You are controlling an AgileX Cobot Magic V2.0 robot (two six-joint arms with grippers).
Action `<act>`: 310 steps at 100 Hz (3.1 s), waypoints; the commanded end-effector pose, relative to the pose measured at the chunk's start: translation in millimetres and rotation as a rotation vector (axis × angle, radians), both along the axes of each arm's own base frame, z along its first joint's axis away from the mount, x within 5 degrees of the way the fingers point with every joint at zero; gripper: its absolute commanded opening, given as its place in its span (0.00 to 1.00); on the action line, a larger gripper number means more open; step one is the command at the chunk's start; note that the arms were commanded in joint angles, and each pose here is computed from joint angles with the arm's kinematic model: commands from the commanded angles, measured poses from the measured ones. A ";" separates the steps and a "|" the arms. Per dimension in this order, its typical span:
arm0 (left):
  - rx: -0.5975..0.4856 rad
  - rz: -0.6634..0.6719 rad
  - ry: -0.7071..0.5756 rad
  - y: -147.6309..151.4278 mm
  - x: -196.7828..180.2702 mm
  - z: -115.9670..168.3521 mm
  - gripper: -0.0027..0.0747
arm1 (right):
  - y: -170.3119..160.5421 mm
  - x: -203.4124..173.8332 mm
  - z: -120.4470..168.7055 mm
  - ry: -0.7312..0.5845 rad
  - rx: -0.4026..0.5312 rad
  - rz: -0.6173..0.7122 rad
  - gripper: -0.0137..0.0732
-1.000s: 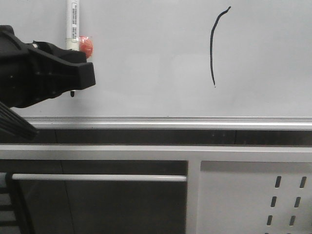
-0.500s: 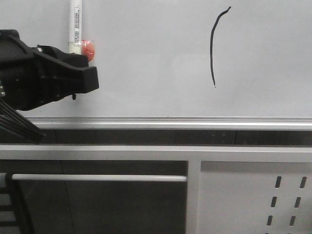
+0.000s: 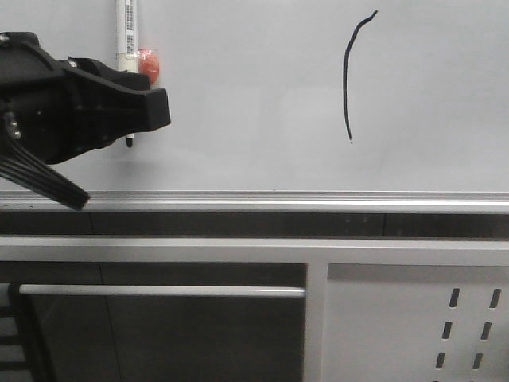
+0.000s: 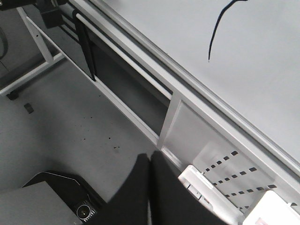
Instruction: Write number 1 on whiteboard
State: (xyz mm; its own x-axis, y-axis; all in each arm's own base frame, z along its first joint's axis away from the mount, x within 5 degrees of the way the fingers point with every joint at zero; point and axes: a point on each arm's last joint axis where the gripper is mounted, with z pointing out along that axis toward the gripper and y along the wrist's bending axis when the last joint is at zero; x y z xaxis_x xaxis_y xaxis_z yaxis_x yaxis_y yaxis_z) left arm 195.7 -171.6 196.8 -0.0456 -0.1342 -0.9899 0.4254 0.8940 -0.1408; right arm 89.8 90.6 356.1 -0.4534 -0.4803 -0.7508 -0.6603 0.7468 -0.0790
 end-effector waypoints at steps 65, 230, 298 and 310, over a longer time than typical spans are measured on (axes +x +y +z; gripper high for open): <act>-0.119 0.054 -0.246 7.8 5.9 32.3 0.01 | 2.0 2.7 12.4 -0.068 0.058 0.008 0.07; -0.089 0.030 -0.232 -4.0 14.1 22.9 0.15 | 3.3 1.4 12.0 -0.049 0.076 0.014 0.07; -0.089 0.030 -0.232 -4.0 14.1 22.9 0.30 | 4.5 1.8 13.7 -0.063 0.093 0.019 0.07; -0.089 0.028 -0.232 -4.1 14.0 22.9 0.30 | 4.5 1.8 13.7 -0.063 0.093 0.019 0.07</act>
State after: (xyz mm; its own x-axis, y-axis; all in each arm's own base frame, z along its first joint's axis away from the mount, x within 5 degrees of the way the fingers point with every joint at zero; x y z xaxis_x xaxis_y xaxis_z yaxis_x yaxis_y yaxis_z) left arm 208.9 -178.7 188.5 -0.0417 -0.0885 -0.9952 0.4417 0.8918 -0.0978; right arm 89.2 93.6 357.6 -0.4487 -0.4572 -0.7679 -0.6699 0.7408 -0.0496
